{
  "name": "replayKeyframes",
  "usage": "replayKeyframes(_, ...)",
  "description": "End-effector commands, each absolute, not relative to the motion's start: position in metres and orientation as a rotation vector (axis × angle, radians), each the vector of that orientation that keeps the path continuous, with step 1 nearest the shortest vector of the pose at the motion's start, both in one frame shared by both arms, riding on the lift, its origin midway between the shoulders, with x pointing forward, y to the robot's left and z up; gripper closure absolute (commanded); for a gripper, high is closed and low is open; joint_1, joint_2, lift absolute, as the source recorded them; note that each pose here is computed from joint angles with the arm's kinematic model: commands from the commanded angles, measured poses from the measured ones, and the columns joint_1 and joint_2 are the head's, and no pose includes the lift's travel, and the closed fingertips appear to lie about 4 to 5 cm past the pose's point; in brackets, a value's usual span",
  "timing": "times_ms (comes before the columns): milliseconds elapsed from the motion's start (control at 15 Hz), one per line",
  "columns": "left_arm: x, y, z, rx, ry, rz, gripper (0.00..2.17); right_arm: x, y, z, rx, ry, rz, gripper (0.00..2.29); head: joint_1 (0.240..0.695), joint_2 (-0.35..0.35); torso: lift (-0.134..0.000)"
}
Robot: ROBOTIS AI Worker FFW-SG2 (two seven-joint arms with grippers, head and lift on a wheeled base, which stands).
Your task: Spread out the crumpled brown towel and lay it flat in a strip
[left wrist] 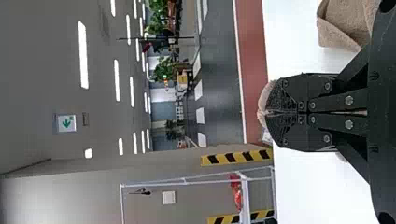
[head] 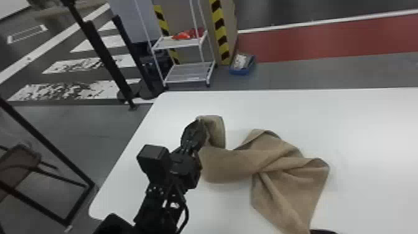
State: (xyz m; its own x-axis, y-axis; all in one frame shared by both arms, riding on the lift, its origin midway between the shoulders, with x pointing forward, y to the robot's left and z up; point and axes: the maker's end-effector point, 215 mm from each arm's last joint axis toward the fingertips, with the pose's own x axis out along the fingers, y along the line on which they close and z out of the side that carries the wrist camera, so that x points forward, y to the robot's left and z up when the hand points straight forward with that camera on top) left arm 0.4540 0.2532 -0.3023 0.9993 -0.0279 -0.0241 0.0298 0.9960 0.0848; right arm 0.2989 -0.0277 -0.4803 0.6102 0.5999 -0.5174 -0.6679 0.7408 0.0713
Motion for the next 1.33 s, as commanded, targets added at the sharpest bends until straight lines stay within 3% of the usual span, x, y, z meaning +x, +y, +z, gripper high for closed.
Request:
replayKeyframes(0, 0.455, 0.253, -0.302, 0.085, 0.022, -0.029, 1.38, 0.301, -0.028, -0.48, -0.134, 0.547, 0.733, 0.73, 0.695, 0.333, -0.124)
replayKeyframes(133, 0.455, 0.253, -0.303, 0.086, 0.024, -0.029, 1.38, 0.303, -0.027, -0.478, -0.129, 0.54, 0.734, 0.77, 0.695, 0.331, -0.124)
replayKeyframes(267, 0.454, 0.253, -0.306, 0.086, 0.028, -0.029, 1.38, 0.304, -0.026, -0.476, -0.123, 0.537, 0.735, 1.19, 0.695, 0.33, -0.124)
replayKeyframes(400, 0.454, 0.253, -0.305, 0.085, 0.025, -0.029, 1.38, 0.308, -0.027, -0.47, -0.122, 0.519, 0.731, 1.4, 0.695, 0.331, -0.124)
replayKeyframes(867, 0.455, 0.266, -0.291, 0.09, 0.003, -0.011, 1.38, 0.359, -0.078, -0.417, -0.089, 0.401, 0.619, 1.48, 0.695, 0.298, -0.124)
replayKeyframes(1133, 0.455, 0.294, -0.275, 0.101, -0.011, 0.032, 1.38, 0.412, -0.189, -0.373, -0.018, 0.33, 0.429, 1.48, 0.695, 0.232, -0.124)
replayKeyframes(1267, 0.456, 0.305, -0.273, 0.107, -0.008, 0.05, 1.38, 0.427, -0.239, -0.353, -0.012, 0.298, 0.344, 1.48, 0.695, 0.156, -0.124)
